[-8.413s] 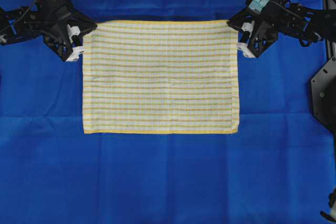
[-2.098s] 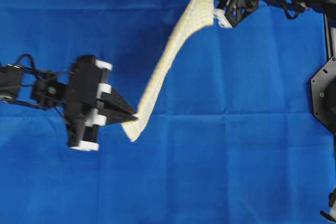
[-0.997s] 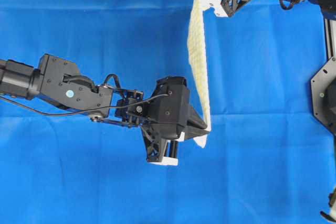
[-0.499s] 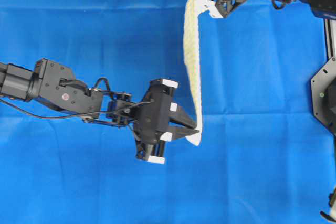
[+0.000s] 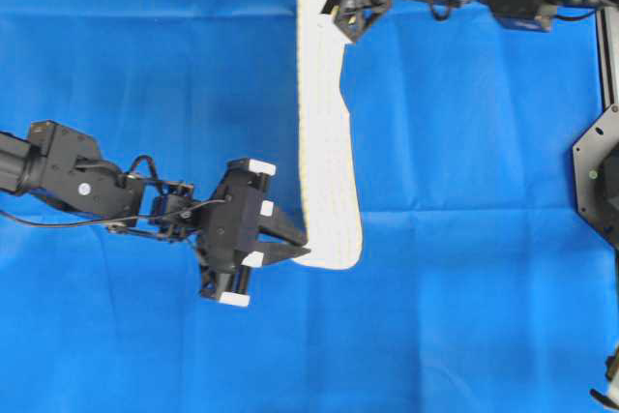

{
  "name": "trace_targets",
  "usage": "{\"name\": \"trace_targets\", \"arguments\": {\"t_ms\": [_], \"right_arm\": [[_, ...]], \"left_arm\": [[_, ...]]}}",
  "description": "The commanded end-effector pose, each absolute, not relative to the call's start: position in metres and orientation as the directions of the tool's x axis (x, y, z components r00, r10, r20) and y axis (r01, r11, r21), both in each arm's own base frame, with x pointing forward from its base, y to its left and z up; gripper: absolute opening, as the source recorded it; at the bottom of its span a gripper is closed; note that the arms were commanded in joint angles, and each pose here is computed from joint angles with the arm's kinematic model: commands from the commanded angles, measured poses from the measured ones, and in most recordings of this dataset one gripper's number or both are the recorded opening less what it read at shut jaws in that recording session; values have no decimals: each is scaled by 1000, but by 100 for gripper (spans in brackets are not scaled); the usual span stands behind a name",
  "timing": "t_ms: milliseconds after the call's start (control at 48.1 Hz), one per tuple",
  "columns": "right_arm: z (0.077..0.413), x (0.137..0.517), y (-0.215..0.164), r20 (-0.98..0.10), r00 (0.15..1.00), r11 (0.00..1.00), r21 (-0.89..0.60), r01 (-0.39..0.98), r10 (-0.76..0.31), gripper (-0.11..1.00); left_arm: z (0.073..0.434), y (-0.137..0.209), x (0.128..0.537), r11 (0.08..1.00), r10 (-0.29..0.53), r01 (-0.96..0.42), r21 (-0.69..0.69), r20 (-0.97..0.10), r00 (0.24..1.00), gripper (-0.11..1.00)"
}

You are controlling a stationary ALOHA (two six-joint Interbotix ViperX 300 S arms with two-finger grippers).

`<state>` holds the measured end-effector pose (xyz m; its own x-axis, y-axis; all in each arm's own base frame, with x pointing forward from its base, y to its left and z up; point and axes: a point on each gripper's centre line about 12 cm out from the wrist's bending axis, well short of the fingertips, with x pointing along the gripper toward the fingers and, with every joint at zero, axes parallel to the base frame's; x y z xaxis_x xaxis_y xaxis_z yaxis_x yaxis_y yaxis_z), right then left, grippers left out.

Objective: Fold the yellow towel.
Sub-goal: 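Lift the strip and rotate it vertical, right gripper moving to the top, then lay the strip down vertically and release both grippers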

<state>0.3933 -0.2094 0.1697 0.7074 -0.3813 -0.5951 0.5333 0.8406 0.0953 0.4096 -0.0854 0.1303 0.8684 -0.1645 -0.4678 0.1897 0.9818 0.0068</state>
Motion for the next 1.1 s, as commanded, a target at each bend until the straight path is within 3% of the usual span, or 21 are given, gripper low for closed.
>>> {"name": "trace_targets", "arguments": {"t_ms": [0,353,582,665,789,852,1080], "right_arm": [[185,404,-217,-554,732,843,95,529,-397,3],[179,418,-216,-559,735,852,94,516,-384,3],[179,419,-213,-559,737,855,93,510,-379,5],[178,418,-212,-564,735,855,92,510,-378,19],[179,415,-212,-580,720,851,86,519,-381,53],[184,413,-211,-582,717,849,83,521,-383,63],[209,390,-201,-576,715,849,67,525,-397,59]], "left_arm": [[147,-101,402,975,-204,223,-7,-429,880,2],[137,-94,389,979,-193,198,-40,-470,861,4],[137,-94,388,979,-193,198,-40,-480,856,37],[136,-94,384,979,-192,200,-39,-509,839,41],[143,-92,374,978,-188,202,-40,-579,794,40],[152,-91,368,978,-187,203,-43,-603,775,40],[188,-75,349,982,-169,183,-40,-612,773,40]]}}
